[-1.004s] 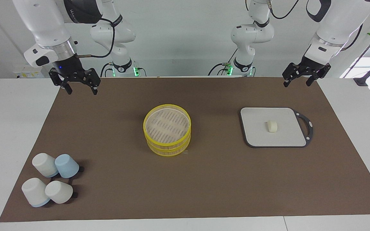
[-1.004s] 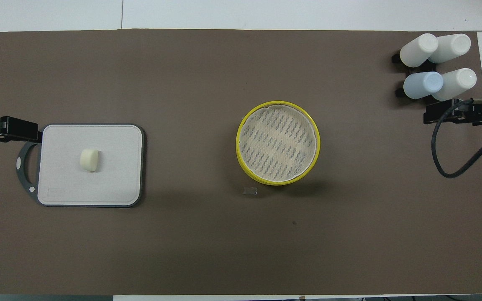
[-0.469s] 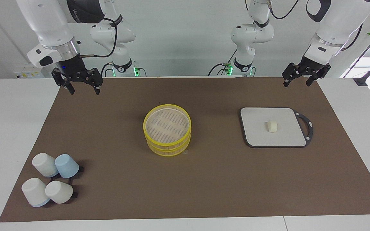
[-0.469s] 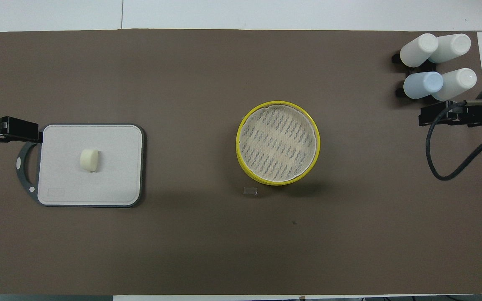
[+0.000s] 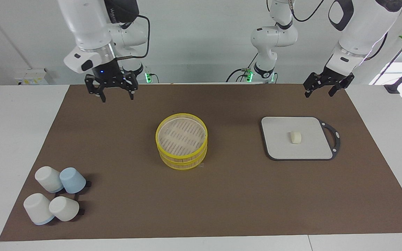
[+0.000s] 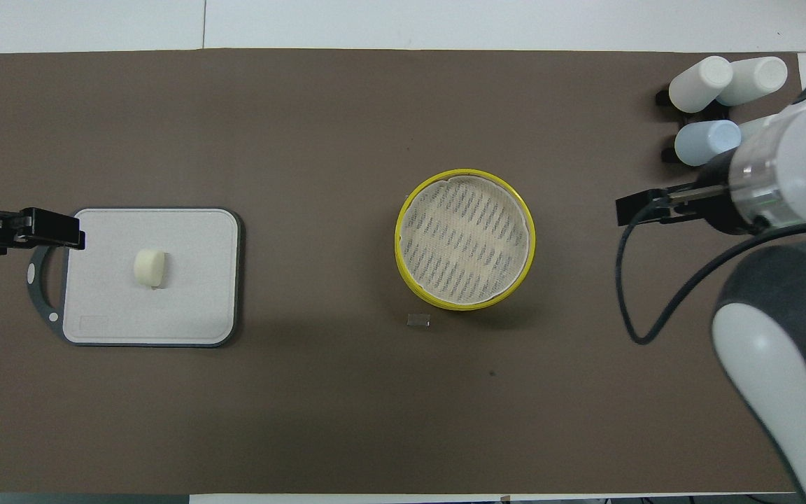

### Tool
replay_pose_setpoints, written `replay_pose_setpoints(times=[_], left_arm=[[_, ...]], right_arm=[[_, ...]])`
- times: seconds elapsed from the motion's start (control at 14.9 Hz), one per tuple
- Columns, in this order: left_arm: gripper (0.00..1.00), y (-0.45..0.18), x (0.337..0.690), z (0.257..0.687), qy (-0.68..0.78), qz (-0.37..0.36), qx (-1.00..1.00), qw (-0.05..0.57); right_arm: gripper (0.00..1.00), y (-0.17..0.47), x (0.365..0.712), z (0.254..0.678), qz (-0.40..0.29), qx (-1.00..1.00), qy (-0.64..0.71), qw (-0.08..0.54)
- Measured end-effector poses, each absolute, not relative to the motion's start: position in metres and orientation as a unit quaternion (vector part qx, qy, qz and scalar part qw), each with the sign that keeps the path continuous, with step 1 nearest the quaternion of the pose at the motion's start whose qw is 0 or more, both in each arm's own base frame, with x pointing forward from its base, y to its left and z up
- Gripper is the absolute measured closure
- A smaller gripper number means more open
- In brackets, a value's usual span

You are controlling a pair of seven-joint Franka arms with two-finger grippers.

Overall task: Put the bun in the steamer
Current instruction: 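Reach the right gripper to the steamer lid while the left gripper reaches the bun, then grasp the white bun with the left gripper while the right gripper grips the lid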

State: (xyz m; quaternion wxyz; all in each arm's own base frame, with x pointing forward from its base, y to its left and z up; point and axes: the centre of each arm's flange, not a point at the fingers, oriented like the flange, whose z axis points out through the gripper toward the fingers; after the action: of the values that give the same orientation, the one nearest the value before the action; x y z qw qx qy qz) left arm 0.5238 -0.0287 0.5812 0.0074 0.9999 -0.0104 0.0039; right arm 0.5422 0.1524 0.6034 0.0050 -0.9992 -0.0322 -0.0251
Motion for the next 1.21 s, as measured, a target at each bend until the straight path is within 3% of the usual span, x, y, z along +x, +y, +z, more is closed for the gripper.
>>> replay_pose_setpoints(times=[0.27,0.54,0.94,1.21], left_arm=[[0.0,-0.022,0.509,0.529,-0.035,0.003,0.999,0.006],[0.0,-0.005,0.5,0.465,-0.067,0.001,0.998,0.006],[0.0,-0.004,0.493,0.37,-0.074,0.015,0.997,0.005],[0.0,-0.004,0.508,0.331,-0.075,0.034,0.997,0.005]], right_arm=[[0.0,0.28,0.562,0.555,-0.008,-1.0,0.006,-0.014],[0.0,0.341,0.581,0.505,-0.017,-0.999,0.035,-0.008],[0.0,0.411,0.571,0.433,-0.034,-0.998,0.042,-0.018],[0.0,0.41,0.575,0.41,-0.051,-0.998,0.036,-0.007]])
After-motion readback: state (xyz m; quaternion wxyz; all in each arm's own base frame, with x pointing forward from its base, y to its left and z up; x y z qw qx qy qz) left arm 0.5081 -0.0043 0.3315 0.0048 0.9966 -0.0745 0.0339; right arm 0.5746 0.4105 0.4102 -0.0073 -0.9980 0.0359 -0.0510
